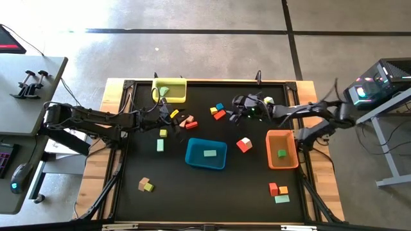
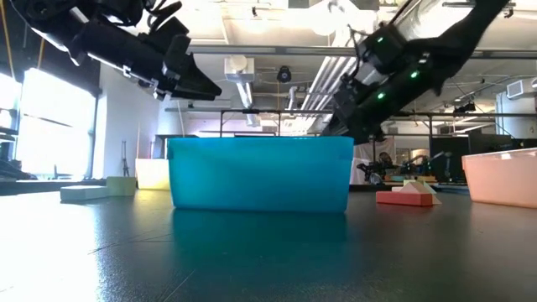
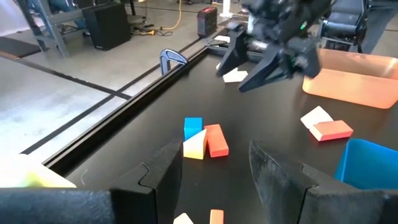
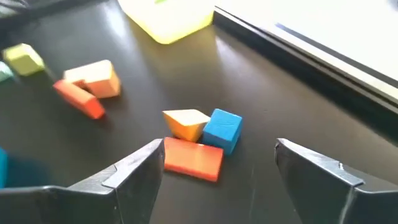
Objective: Sort blocks by size
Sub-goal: Put the dark blue square block into the orange bin
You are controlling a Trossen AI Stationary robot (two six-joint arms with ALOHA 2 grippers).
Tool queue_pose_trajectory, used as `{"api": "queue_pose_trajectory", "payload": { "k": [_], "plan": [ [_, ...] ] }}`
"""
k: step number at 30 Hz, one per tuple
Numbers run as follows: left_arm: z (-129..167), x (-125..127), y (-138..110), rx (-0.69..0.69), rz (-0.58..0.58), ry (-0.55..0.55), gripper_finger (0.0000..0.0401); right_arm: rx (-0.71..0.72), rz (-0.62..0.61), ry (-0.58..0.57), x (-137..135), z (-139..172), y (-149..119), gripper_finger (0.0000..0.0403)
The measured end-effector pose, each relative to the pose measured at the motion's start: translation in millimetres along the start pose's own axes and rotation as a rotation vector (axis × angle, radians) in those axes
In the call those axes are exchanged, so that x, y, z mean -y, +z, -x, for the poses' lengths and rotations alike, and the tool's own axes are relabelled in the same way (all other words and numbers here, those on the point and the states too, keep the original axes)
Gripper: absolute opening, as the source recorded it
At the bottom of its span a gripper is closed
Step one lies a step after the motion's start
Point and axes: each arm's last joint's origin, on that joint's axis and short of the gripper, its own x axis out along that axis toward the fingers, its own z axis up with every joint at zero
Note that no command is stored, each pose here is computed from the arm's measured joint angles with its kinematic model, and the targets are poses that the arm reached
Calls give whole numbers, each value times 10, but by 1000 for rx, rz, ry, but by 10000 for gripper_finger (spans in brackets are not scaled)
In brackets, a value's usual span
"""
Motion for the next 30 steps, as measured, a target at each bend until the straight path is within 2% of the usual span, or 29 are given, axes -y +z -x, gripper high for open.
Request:
{"api": "queue_pose_trajectory", "payload": {
  "k": [7,14,25,30],
  "plan": [
    [-1,-5,1,2,0,13,170,-118,143,-7,41,-441,226,301],
    [-1,-5,-1,0,0,14,170,-295,203,-26,110,-790,336,301],
    [-1,-5,-3,-2,1,14,170,-350,199,-26,154,-1001,261,300],
    [-1,-5,-3,-2,1,14,170,-365,198,-30,174,-1038,218,284]
  ]
}}
